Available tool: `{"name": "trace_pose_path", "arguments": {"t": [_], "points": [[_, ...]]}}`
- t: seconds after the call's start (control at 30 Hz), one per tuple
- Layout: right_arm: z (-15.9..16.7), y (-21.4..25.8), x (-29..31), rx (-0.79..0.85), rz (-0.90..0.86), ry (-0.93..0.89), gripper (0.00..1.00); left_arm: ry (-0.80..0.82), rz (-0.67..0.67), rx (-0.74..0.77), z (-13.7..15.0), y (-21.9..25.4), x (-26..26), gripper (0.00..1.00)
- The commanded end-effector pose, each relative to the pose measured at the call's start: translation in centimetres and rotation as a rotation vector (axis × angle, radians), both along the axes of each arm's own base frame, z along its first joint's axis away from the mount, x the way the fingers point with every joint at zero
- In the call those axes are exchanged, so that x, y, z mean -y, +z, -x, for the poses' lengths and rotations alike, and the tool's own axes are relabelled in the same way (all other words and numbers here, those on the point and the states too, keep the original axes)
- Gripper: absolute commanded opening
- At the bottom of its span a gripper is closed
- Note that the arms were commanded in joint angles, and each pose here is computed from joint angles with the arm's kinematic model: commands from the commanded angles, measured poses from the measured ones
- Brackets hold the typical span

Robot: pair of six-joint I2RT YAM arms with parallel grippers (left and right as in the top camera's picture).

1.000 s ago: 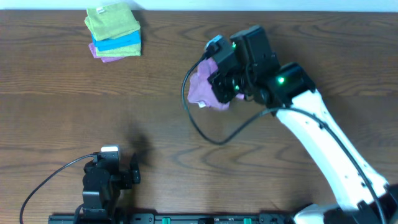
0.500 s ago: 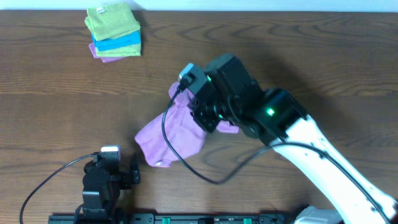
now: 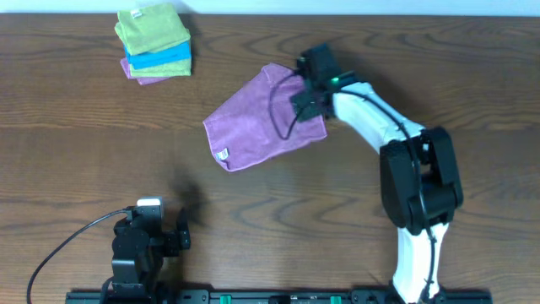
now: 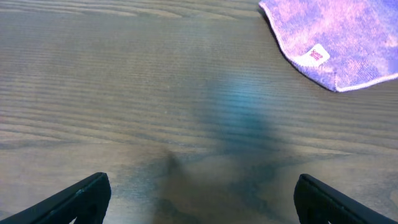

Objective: Fold the cloth
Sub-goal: 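Lift and shake the pink cloth with the right gripper to spread it, then reach the left gripper to the cloth's labeled left corner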

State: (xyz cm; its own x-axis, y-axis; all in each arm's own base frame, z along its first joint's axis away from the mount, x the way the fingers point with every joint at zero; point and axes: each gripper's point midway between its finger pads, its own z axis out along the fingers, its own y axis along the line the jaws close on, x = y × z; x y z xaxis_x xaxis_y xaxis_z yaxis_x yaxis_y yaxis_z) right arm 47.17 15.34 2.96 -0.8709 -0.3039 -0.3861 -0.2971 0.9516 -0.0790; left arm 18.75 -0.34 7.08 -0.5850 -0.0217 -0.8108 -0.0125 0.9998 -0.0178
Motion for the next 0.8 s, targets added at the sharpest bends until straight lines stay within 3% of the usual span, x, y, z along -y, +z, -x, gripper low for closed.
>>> {"name": "trace_pose_path", "arguments": {"t": [0.0,0.17,0.27,0.43,0.53,0.77], "points": [[-0.8,7.2,-0.8,0.118,-0.095,-0.05,0.85,-0.013,-0.013,-0.027,0.4,-0.8,0.1,0.95],[0.4,14.6,-2.4,0.213,-0.247,-0.003,0.88,-0.013,-0.012,-0.014,0.2,-0.6,0.1,0.95],[1.9,16.7,-2.0,0.184,-0.339,-0.029,0.88,-0.022,0.054,0.023,-0.4,0.2,0.9,0.95],[4.3,15.0,-0.4,-0.006,-0.508,-0.051,0.91,-0.12,0.163,0.147,-1.4,3.9,3.2,0.95],[5.0,13.5,1.3,-0.072,-0.578,-0.086,0.86,-0.092,0.206,0.169,-1.4,6.2,3.2,0.96],[7.4,9.8,3.3,-0.186,-0.648,-0.115,0.88,-0.039,0.319,0.055,-3.0,10.4,3.8,0.96]]}}
